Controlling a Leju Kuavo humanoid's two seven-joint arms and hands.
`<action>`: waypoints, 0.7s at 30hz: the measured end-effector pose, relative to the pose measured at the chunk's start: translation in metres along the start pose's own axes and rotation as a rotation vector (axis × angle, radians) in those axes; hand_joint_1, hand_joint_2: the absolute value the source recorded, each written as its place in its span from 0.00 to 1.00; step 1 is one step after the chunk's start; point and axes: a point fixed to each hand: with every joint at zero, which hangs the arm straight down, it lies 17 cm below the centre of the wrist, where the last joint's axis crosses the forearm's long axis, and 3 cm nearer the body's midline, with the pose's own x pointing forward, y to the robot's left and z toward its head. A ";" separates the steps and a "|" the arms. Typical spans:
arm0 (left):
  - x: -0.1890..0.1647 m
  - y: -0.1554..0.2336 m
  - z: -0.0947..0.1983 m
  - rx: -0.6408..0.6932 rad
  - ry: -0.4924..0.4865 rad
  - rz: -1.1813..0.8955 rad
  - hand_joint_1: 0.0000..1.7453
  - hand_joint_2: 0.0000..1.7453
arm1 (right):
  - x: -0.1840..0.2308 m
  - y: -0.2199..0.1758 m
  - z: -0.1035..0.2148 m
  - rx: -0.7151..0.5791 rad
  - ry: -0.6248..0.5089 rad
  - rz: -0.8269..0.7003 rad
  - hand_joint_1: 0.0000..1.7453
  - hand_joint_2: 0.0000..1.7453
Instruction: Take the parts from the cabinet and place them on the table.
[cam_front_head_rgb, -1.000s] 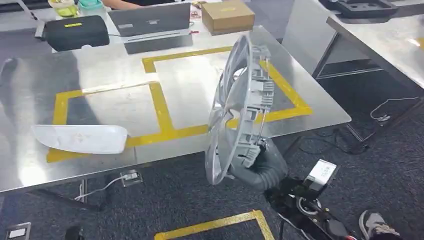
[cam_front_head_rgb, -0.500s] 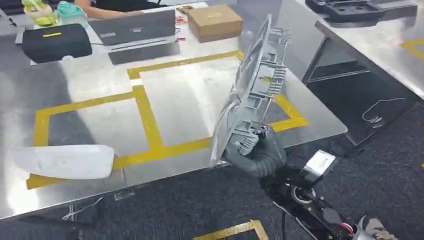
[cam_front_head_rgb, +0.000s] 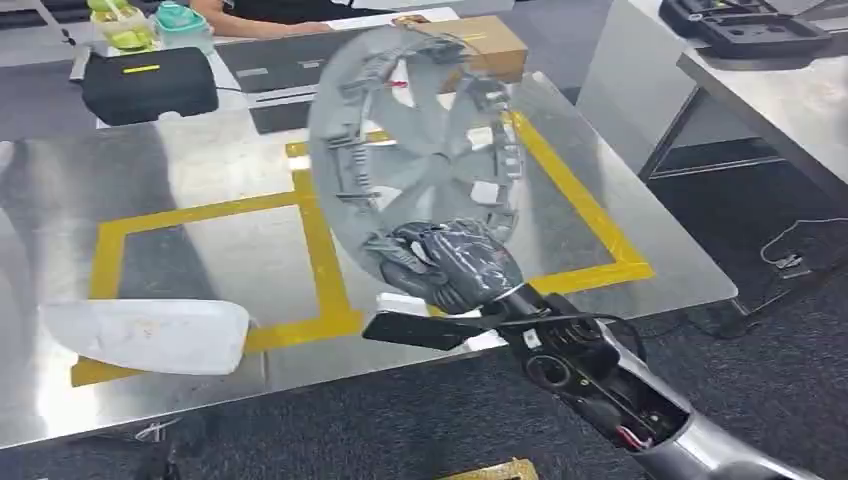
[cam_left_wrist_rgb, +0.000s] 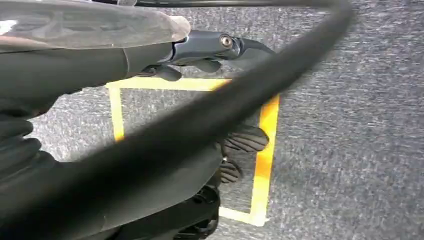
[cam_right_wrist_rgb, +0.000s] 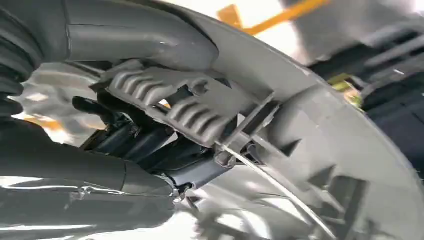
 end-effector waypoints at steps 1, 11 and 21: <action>0.000 0.000 0.000 -0.001 -0.002 -0.001 0.00 1.00 | 0.001 0.014 -0.006 0.034 -0.004 0.047 1.00 1.00; 0.000 -0.002 0.001 -0.008 -0.008 -0.020 0.00 1.00 | -0.025 0.114 -0.007 0.288 0.065 0.180 1.00 1.00; 0.003 -0.006 0.000 -0.022 -0.017 -0.039 0.00 1.00 | -0.078 0.157 0.022 0.447 0.230 0.272 1.00 1.00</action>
